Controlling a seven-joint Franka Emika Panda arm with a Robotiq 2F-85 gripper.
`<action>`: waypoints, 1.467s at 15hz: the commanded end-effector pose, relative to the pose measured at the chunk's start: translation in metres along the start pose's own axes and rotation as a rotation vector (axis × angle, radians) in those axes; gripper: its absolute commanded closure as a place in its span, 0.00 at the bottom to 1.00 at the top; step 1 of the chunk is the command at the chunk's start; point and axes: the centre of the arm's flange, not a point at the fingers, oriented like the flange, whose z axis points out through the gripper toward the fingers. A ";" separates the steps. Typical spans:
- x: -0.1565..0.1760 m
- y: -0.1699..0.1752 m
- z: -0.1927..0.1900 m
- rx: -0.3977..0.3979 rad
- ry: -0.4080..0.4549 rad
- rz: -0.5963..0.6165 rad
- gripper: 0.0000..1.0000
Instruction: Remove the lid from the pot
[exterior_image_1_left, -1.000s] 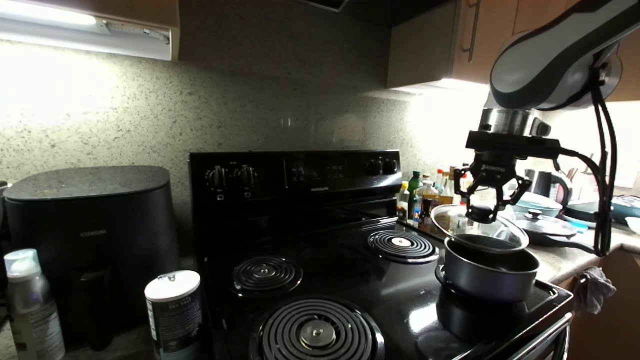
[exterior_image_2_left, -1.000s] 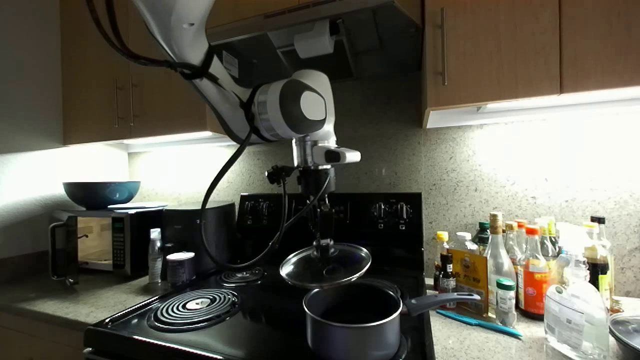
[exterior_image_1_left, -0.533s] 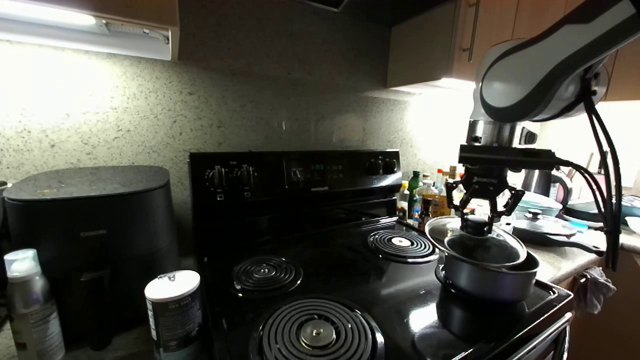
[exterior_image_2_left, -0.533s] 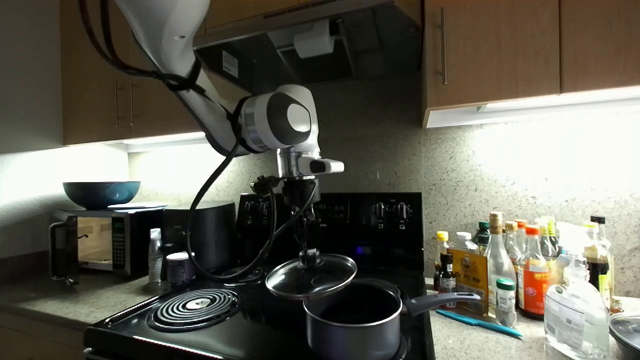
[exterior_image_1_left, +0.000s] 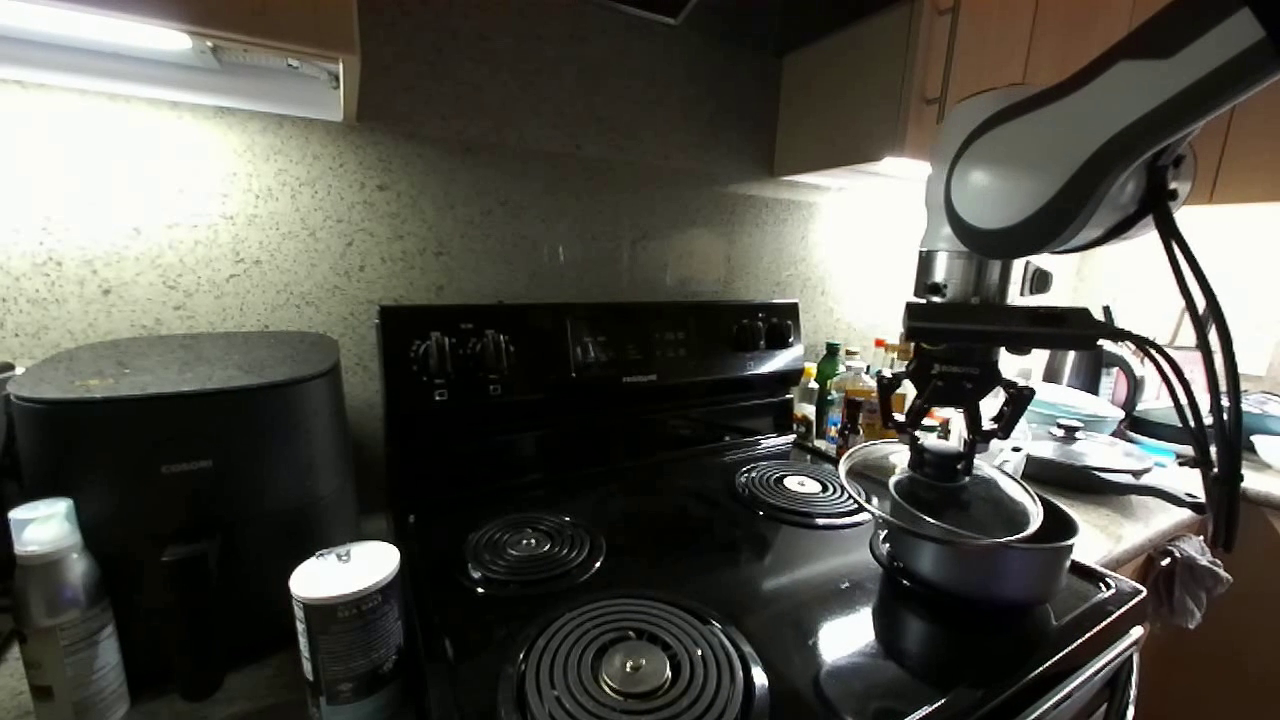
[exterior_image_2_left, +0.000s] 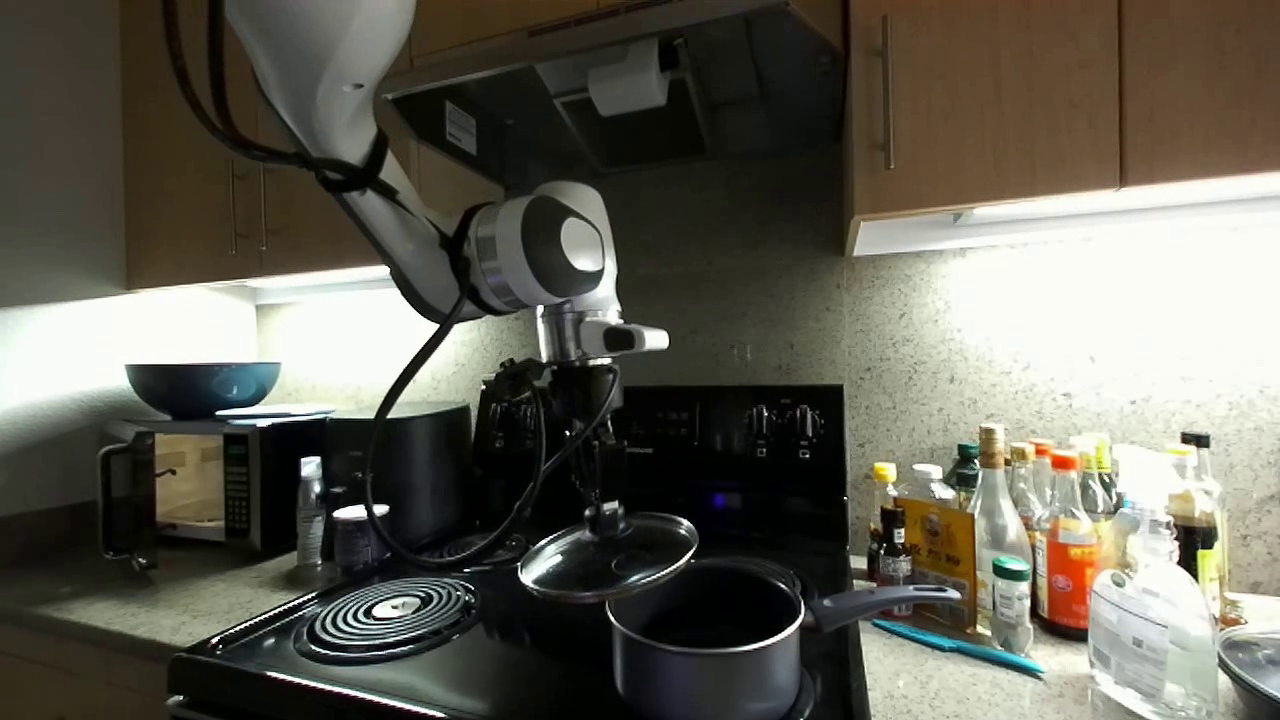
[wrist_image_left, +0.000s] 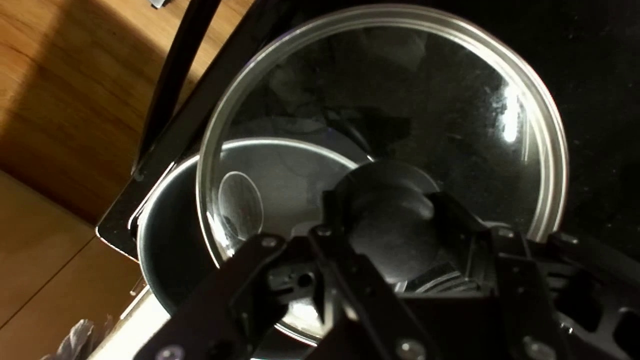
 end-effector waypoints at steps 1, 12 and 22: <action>-0.027 -0.031 0.003 -0.071 0.063 -0.103 0.77; -0.102 -0.096 0.041 -0.223 0.144 -0.450 0.77; -0.106 -0.107 0.064 -0.199 0.102 -0.496 0.77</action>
